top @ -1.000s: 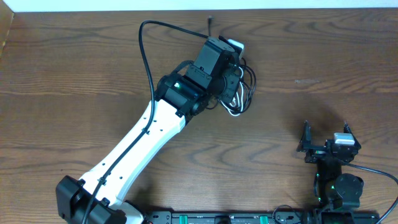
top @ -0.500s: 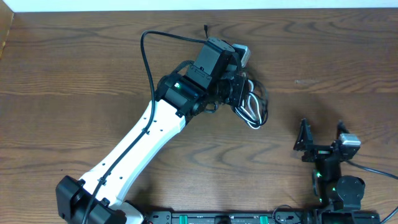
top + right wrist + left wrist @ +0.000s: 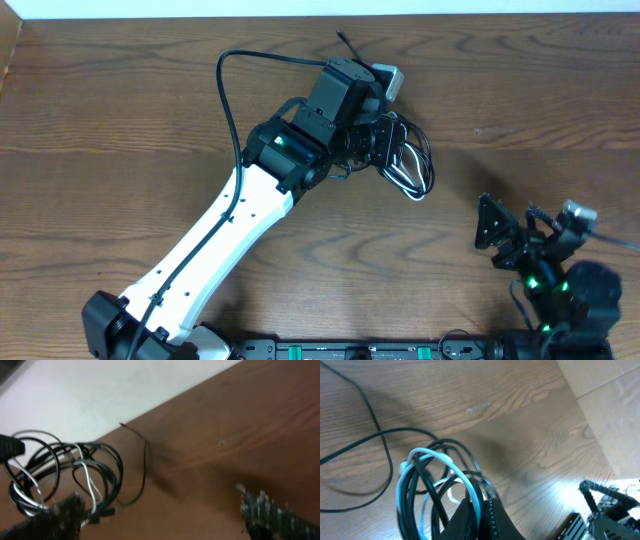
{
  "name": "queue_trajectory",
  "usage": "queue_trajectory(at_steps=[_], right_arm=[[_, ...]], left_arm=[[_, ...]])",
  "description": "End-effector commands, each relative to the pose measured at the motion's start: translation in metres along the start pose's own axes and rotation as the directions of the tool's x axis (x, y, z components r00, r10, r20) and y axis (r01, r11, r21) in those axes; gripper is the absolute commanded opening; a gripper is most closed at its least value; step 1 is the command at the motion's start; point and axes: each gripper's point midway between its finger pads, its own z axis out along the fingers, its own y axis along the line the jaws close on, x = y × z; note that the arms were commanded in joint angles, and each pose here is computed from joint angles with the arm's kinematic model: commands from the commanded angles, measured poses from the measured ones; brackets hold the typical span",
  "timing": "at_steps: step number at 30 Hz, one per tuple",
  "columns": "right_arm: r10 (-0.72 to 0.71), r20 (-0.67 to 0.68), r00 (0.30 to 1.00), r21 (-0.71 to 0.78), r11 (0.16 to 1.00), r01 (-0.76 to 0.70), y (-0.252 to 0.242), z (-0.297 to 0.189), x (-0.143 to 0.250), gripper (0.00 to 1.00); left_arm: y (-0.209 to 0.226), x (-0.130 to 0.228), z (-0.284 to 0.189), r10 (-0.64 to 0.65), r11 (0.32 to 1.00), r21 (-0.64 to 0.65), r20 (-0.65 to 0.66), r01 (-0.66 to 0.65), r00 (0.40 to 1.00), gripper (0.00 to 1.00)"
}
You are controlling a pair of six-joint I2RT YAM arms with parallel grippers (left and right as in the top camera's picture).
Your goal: Untangle cables
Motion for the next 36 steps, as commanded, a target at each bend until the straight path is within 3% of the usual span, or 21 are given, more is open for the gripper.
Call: queue_trajectory(at_steps=[1,5,8,11,15,18,26,31,36], right_arm=[[-0.039,-0.109,0.993,-0.015,0.999,0.037,0.018,0.001,-0.009,0.99],[-0.010,-0.244,0.970,-0.050,0.999,-0.002,0.037,0.013,-0.013,0.99],[-0.012,-0.242,0.970,-0.149,0.988,-0.025,0.058,0.030,-0.027,0.99],[0.058,-0.328,0.943,-0.236,0.961,-0.141,0.077,0.038,-0.020,0.99],[0.199,-0.384,0.901,-0.212,0.931,-0.296,0.081,0.052,-0.020,0.97],[0.330,-0.447,0.832,-0.137,0.893,-0.428,0.078,0.062,-0.012,0.88],[0.465,-0.608,0.644,-0.016,0.803,-0.595,0.083,0.075,0.019,0.86],[0.593,-0.627,0.505,0.116,0.712,-0.692,0.085,0.081,0.030,0.82],[0.680,-0.617,0.396,0.205,0.625,-0.753,0.090,0.081,0.034,0.69]], left_arm=[[-0.008,-0.007,-0.011,-0.028,0.999,0.025,0.033,0.027,0.999,0.07],[-0.003,-0.010,-0.013,-0.129,0.991,0.022,0.038,0.128,0.991,0.07],[0.005,-0.014,-0.015,-0.210,0.978,0.014,0.050,0.210,0.976,0.08],[0.014,-0.019,-0.018,-0.281,0.960,0.009,0.064,0.281,0.958,0.07],[0.025,-0.026,-0.023,-0.342,0.939,0.008,0.086,0.343,0.936,0.08],[0.026,-0.033,-0.026,-0.367,0.930,0.036,0.096,0.365,0.925,0.08],[0.015,-0.048,-0.030,-0.346,0.936,0.118,0.120,0.333,0.931,0.08],[0.012,-0.047,-0.030,-0.337,0.938,0.130,0.112,0.322,0.935,0.08],[0.009,-0.047,-0.030,-0.334,0.937,0.143,0.106,0.318,0.936,0.07]])
